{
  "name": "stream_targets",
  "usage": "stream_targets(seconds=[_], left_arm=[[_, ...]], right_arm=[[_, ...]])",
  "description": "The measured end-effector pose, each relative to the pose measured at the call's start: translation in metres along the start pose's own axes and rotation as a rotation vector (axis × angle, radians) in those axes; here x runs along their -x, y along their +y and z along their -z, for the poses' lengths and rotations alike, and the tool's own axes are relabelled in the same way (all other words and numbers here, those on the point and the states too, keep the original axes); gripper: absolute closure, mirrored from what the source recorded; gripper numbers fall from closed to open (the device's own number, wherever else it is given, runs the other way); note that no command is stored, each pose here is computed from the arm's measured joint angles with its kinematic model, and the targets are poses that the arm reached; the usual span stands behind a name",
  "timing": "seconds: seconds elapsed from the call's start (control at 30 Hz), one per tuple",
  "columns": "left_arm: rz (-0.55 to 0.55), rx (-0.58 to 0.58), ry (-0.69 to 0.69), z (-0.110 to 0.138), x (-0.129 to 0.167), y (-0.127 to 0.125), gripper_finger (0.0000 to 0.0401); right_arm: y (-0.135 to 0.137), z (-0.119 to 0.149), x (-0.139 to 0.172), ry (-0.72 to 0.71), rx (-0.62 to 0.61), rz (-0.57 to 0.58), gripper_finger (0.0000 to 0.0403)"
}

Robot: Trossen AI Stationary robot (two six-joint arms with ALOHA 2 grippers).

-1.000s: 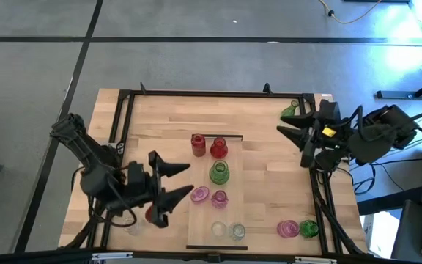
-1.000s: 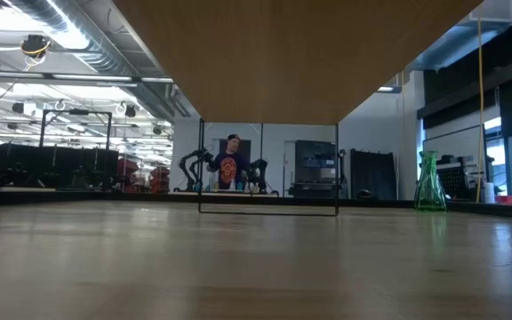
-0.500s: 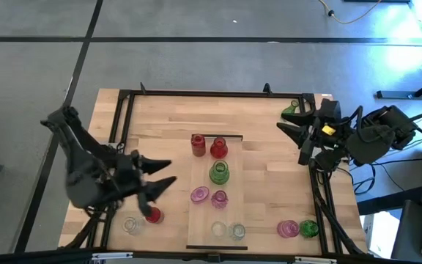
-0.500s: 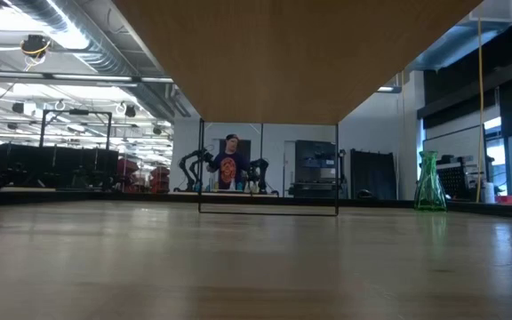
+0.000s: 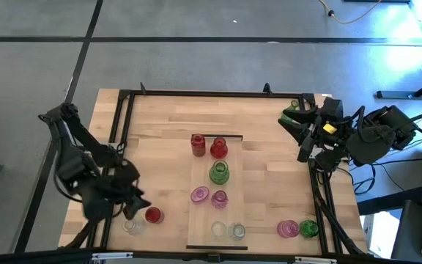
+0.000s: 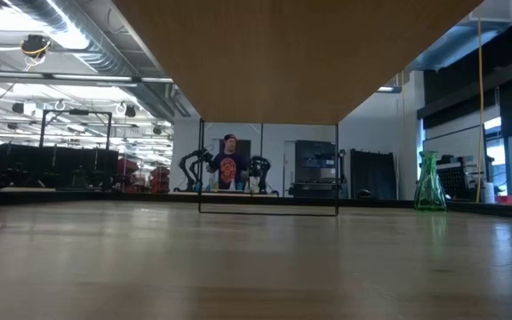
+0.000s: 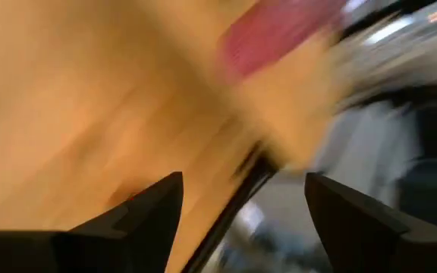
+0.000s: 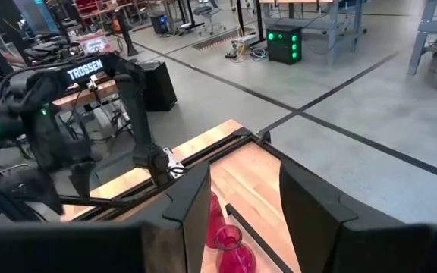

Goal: Sort vases onto shelf
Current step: Put the top white vase on the shelf aligned with the other white vases

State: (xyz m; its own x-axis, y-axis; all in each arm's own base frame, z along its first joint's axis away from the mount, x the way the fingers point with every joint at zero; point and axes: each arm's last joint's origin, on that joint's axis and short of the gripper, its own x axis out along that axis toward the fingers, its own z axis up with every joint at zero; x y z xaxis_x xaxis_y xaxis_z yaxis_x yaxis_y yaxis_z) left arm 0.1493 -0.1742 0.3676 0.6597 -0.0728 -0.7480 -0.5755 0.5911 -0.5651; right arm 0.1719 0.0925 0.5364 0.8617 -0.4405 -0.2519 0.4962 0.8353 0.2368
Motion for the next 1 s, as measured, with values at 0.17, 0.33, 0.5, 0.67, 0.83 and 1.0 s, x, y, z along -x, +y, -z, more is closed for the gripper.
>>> stream_targets(seconds=[0.17, 0.33, 0.5, 0.67, 0.83, 1.0], left_arm=[[-0.256, 0.094, 0.239, 0.014, -0.012, 0.011, 0.0131], [-0.392, 0.132, 0.321, 0.026, -0.019, 0.015, 0.0131], [-0.445, 0.128, 0.379, 0.037, -0.031, 0.011, 0.0131], [-0.472, 0.091, 0.417, 0.058, -0.041, 0.008, 0.0131], [-0.525, 0.085, 0.392, 0.069, -0.046, 0.01, 0.0131], [-0.537, 0.085, 0.374, 0.075, -0.054, 0.008, 0.0131]], right_arm=[[0.0, 0.0, 0.0, -0.001, 0.0, 0.002, 0.0256], [0.0, 0.0, 0.0, -0.001, 0.002, 0.003, 0.0256], [0.001, 0.001, -0.001, -0.005, -0.002, 0.01, 0.0256], [0.001, 0.001, -0.001, -0.004, -0.009, 0.008, 0.0256], [0.001, 0.001, -0.001, -0.005, -0.009, 0.009, 0.0256], [0.001, 0.0, -0.001, -0.018, -0.004, 0.024, 0.0256]])
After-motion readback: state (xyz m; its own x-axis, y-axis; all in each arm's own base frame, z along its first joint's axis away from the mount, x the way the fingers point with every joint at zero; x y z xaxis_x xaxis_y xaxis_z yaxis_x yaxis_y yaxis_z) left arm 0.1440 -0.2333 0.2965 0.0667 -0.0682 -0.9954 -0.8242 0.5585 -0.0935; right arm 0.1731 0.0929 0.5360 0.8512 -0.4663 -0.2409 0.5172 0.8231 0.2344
